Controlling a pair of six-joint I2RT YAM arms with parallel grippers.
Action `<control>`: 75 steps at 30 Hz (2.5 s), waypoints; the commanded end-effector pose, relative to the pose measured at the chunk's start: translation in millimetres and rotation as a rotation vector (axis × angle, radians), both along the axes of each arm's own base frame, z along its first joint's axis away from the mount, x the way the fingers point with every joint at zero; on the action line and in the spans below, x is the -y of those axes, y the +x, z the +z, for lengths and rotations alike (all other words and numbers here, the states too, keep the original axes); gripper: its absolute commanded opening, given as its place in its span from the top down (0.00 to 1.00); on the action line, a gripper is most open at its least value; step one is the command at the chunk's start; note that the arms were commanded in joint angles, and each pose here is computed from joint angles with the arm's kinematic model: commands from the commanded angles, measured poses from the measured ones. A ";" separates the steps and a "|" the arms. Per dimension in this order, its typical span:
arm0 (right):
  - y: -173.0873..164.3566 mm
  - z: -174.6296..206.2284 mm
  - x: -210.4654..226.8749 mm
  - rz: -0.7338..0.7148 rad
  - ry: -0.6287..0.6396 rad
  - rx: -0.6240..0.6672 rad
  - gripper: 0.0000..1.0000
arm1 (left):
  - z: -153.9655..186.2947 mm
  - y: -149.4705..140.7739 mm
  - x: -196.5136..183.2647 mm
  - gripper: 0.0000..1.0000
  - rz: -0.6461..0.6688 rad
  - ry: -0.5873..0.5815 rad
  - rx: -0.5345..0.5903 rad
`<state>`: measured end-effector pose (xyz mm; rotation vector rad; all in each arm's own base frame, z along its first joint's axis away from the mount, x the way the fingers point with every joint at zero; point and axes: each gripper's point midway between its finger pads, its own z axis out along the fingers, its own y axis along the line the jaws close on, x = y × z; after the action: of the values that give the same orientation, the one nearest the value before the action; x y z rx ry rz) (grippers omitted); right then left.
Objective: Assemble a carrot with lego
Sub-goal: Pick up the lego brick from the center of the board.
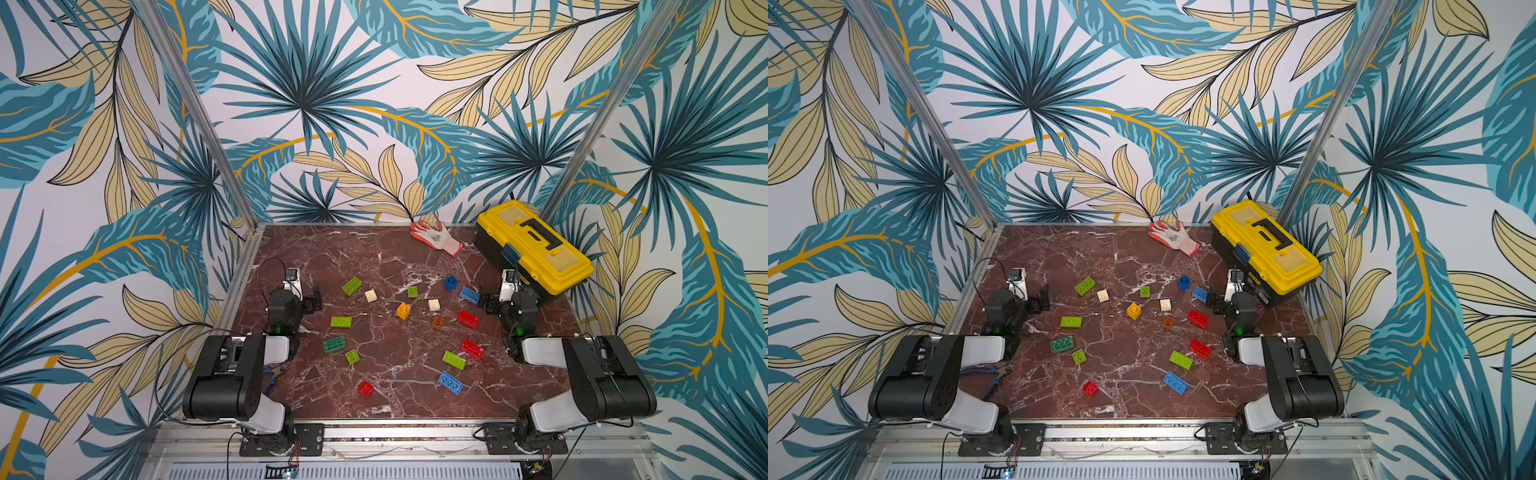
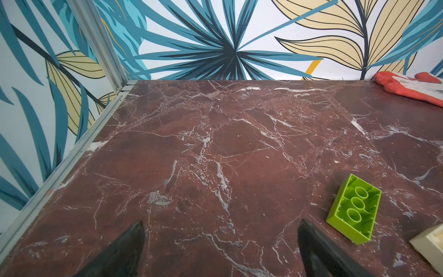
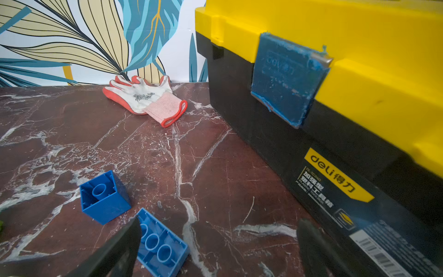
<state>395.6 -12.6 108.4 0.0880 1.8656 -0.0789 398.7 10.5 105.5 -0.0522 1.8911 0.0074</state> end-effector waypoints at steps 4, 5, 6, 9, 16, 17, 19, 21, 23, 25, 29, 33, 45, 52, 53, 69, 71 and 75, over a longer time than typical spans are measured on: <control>3.9 4.2 0.4 0.007 -0.007 0.016 0.01 | 8.5 5.8 -2.4 0.01 0.002 0.005 0.028; 3.8 4.1 0.4 0.007 -0.007 0.016 0.00 | 9.1 5.8 -2.4 0.01 0.002 0.006 0.030; 4.1 4.5 0.3 0.008 -0.008 0.016 0.01 | 9.1 5.8 -2.4 0.01 0.001 0.006 0.029; 3.5 3.8 0.4 0.008 -0.009 0.014 0.01 | 8.9 6.0 -6.5 0.01 0.009 -0.012 0.029; -1.4 12.1 21.2 -0.129 -0.007 0.035 0.00 | 12.2 5.8 -10.8 0.01 0.030 -0.019 0.039; -2.2 18.1 22.5 -0.137 -0.006 0.036 0.00 | 16.1 6.3 -12.7 0.01 0.040 -0.018 0.048; -1.8 28.3 20.1 -0.121 -0.011 0.008 0.01 | 25.0 8.2 -9.8 0.01 0.022 -0.010 0.068; -0.5 36.9 19.4 -0.121 -0.015 -0.007 0.00 | 32.0 6.8 -7.9 0.01 0.014 -0.005 0.077; -4.3 53.3 14.8 -0.128 -0.018 -0.024 0.01 | 49.7 0.8 -12.1 0.01 0.068 0.022 0.099; -9.2 76.9 2.2 -0.112 -0.007 -0.021 0.00 | 78.3 -9.7 -22.2 0.01 0.183 0.000 0.135; -15.6 112.8 -51.0 0.016 -0.009 -0.107 0.01 | 127.0 -24.0 -24.3 0.01 0.275 -0.210 0.067; -26.6 109.2 -114.5 0.198 0.072 -0.282 0.00 | 139.9 -34.9 -2.9 0.01 0.235 -0.369 -0.021; -74.0 28.3 -254.9 0.685 0.060 -0.844 0.01 | 47.0 -85.8 107.7 0.01 -0.172 -0.757 -0.608; -77.0 -21.4 -275.1 0.769 -0.069 -1.030 0.15 | 45.2 -101.4 104.8 0.01 -0.188 -0.686 -0.637; -74.6 -27.9 -277.0 0.766 -0.092 -1.041 0.17 | 45.0 -101.9 104.4 0.01 -0.190 -0.679 -0.639; -34.3 -58.7 -282.0 0.715 -0.266 -0.993 0.23 | 34.2 -97.2 95.8 0.01 -0.164 -0.648 -0.663; -30.7 -61.1 -283.9 0.720 -0.277 -0.992 0.24 | 33.7 -96.9 94.3 0.01 -0.159 -0.651 -0.663; -25.8 -63.1 -290.0 0.740 -0.272 -0.984 0.33 | 33.6 -96.6 93.0 0.01 -0.157 -0.652 -0.662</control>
<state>366.7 275.8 52.3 -0.9534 2.7087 0.1876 296.2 -85.0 130.3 -0.4017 2.4937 -0.7914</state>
